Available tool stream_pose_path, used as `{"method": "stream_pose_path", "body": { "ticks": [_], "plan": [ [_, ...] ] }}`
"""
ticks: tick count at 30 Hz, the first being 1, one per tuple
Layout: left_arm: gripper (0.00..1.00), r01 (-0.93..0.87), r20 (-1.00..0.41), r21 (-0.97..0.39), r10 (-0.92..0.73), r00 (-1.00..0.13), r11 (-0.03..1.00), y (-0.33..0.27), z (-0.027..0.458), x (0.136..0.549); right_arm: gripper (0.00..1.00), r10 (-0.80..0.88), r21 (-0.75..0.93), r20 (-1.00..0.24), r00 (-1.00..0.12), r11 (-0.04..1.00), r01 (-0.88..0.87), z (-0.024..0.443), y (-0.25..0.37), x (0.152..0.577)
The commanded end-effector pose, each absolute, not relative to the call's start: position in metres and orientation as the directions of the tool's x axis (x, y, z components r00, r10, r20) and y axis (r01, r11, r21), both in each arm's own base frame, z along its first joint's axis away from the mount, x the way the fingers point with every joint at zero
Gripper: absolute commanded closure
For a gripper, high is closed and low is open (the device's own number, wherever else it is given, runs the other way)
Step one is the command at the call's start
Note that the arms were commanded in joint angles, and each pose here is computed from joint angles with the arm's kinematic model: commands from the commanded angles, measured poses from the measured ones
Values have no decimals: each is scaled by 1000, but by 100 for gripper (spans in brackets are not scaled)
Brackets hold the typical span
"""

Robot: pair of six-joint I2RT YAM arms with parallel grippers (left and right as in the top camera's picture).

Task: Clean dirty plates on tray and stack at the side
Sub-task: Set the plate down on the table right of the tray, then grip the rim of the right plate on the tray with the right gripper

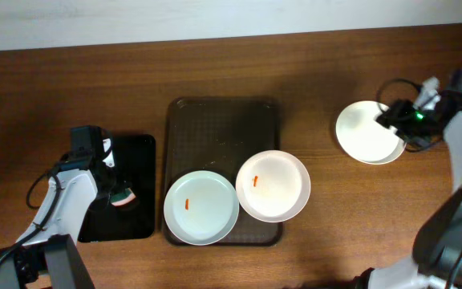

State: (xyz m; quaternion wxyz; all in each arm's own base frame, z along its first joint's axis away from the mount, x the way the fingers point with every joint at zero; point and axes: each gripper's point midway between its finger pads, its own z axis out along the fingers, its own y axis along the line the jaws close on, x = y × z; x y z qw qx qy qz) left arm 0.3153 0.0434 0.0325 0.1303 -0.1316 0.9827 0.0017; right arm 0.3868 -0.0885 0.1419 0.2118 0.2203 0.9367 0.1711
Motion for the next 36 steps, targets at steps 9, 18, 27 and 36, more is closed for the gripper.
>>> {"method": "stream_pose_path", "body": {
  "ticks": [9, 18, 27, 36],
  "plan": [
    [100, -247, -268, -37, -248, -931, 968, 43, 36, 317, 52, 71, -32, 64, -995, 997, 69, 36, 71, 274],
    [100, -247, -268, -37, -248, -931, 968, 43, 36, 317, 96, 97, -10, -21, -995, 995, 97, 48, 65, 302],
    [100, -244, -268, -47, -248, -931, 968, 42, 36, 318, 96, 48, 211, -305, -951, 977, -19, 55, 127, 404],
    [100, -244, -276, -49, -248, -929, 969, 42, 37, 320, 55, -120, 213, -387, -914, 953, -216, 69, 161, 426]
  ]
}}
